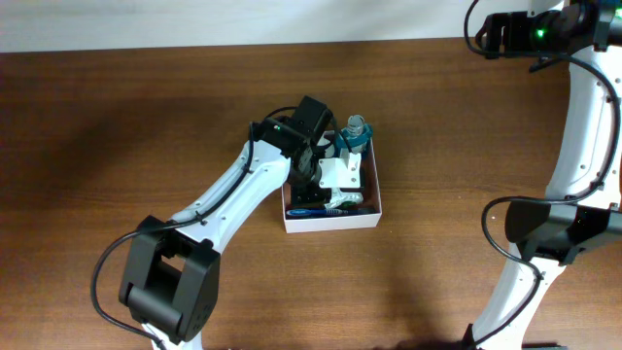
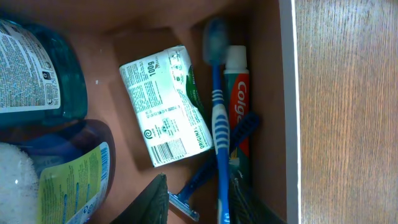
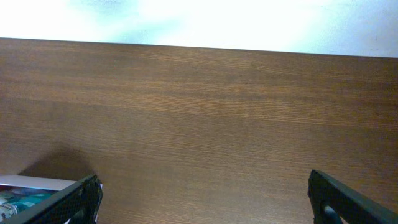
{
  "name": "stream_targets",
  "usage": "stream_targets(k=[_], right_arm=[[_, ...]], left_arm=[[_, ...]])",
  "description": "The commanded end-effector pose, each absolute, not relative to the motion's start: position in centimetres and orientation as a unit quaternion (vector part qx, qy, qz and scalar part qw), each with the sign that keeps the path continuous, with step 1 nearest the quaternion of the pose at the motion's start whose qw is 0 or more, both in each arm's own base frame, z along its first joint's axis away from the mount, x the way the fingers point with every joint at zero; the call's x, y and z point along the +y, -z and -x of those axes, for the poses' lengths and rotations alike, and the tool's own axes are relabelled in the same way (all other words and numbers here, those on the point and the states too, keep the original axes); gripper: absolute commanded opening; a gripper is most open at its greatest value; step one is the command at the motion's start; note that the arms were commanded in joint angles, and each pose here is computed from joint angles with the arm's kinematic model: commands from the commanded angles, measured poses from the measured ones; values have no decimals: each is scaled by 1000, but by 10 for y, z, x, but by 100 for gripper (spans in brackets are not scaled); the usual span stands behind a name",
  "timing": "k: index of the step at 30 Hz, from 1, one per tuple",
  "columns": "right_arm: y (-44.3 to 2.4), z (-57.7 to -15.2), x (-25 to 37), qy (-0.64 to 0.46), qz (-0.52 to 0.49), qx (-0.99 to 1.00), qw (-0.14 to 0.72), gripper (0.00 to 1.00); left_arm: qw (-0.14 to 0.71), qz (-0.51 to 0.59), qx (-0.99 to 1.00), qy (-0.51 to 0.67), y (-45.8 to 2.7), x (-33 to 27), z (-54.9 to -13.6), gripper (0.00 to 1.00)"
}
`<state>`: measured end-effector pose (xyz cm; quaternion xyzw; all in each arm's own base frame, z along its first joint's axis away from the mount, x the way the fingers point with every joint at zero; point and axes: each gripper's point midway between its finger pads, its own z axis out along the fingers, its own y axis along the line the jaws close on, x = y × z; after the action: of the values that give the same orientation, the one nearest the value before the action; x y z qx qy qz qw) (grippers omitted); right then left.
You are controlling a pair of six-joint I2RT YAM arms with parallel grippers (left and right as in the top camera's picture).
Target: Pack container
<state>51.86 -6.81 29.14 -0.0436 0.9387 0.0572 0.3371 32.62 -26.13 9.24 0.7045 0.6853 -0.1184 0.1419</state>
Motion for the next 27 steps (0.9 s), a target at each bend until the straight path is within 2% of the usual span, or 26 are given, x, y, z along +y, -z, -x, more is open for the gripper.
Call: stream_targets(k=[1,4,11,16,21,27], right_arm=[[-295,-519,-70,-55,42,937,342,98],[-294,-519,-70,-55,42,937,341,99],[-294,-519,-70,-55,42,937,341,99],[-295,-519,-70,-55,42,937,342,99],[-295,-519,-70,-55,42,937,342,99],[-294,-519,-70,-55,42,937,341,99]], left_arm=[[145,-693,696,121,-96,-266,-329,33],[169,-671,712,120,-122,-271,-337,32],[257,-644,713,110,-221,-278,-349,32],[315,-598,733,78,-270,-261,-366,32],[346,-438,828,46,-293,-203,-405,32],[347,-218,911,44,-294,-111,-439,33]])
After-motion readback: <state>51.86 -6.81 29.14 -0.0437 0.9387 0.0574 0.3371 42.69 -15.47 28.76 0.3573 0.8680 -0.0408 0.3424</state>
